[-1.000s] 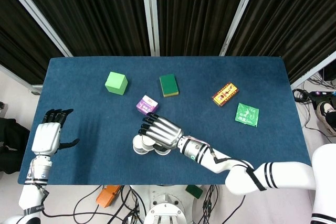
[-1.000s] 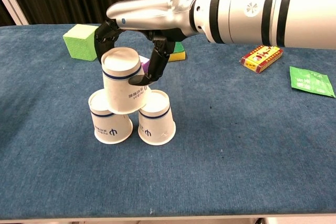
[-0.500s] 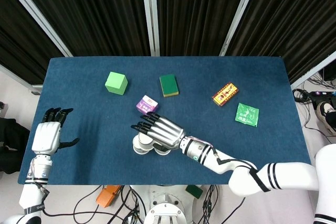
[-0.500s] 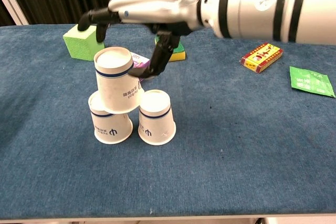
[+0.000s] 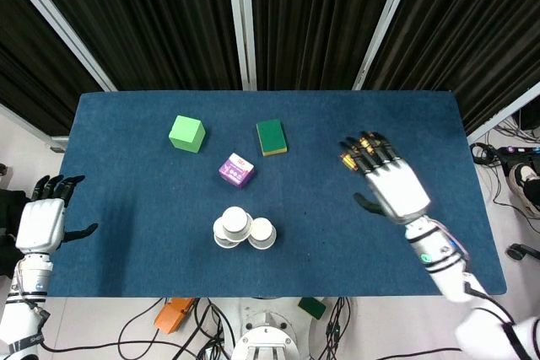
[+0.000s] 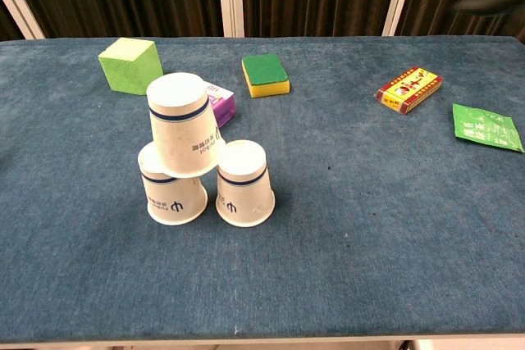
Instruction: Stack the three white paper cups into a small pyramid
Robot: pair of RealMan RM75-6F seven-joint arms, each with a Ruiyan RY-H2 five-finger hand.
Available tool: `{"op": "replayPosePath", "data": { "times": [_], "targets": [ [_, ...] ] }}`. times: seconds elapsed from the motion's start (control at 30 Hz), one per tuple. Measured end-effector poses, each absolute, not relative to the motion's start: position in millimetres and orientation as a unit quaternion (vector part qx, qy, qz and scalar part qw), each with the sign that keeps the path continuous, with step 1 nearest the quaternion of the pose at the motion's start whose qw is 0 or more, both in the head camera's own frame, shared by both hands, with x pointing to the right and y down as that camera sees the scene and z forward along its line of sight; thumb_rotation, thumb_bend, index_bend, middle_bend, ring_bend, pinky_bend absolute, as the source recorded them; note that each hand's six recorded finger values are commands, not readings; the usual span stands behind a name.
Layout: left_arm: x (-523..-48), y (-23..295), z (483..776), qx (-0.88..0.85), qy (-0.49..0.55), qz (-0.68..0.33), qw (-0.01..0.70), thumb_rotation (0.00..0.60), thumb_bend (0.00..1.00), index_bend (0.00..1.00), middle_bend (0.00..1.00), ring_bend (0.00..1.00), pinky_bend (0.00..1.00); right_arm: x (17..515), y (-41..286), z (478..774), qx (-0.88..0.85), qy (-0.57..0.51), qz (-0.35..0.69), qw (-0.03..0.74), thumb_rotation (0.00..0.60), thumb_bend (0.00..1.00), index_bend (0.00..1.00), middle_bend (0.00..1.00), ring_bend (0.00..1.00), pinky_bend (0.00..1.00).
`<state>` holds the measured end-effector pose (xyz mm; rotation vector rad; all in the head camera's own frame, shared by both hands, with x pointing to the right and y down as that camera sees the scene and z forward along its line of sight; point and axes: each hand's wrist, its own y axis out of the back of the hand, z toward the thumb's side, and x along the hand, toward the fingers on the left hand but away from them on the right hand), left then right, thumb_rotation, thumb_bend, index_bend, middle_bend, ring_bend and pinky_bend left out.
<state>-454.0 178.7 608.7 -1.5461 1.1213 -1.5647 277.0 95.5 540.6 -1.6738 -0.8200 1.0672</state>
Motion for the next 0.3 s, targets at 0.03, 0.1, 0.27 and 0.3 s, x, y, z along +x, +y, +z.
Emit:
{"op": "replayPosePath", "data": {
  "times": [0.03, 0.1, 0.27, 0.3],
  "targets": [
    [-458.4, 181.0, 606.7, -0.589, 0.431, -0.600, 0.328, 0.600, 0.06, 0.17, 0.19, 0.10, 0.06, 294.3, 102.1, 538.0, -0.676, -0.349, 0.447, 0.470, 0.600, 0.36, 0.00, 0.10, 0.03, 0.09],
    [-469.1, 187.9, 600.7, -0.581, 0.439, -0.604, 0.324, 0.600, 0.06, 0.17, 0.19, 0.10, 0.06, 331.2, 119.4, 534.0, -0.661, -0.375, 0.470, 0.450, 0.600, 0.36, 0.00, 0.07, 0.00, 0.06],
    [-486.0, 207.0, 585.0, -0.565, 0.458, -0.605, 0.323, 0.600, 0.06, 0.17, 0.19, 0.10, 0.05, 393.5, 159.1, 531.3, -0.646, -0.409, 0.503, 0.404, 0.600, 0.36, 0.00, 0.05, 0.00, 0.05],
    [-488.0, 211.8, 581.7, -0.564, 0.461, -0.604, 0.323, 0.600, 0.06, 0.17, 0.19, 0.10, 0.05, 404.5, 167.7, 530.9, -0.645, -0.415, 0.506, 0.394, 0.600, 0.36, 0.00, 0.05, 0.00, 0.05]
  ]
}}
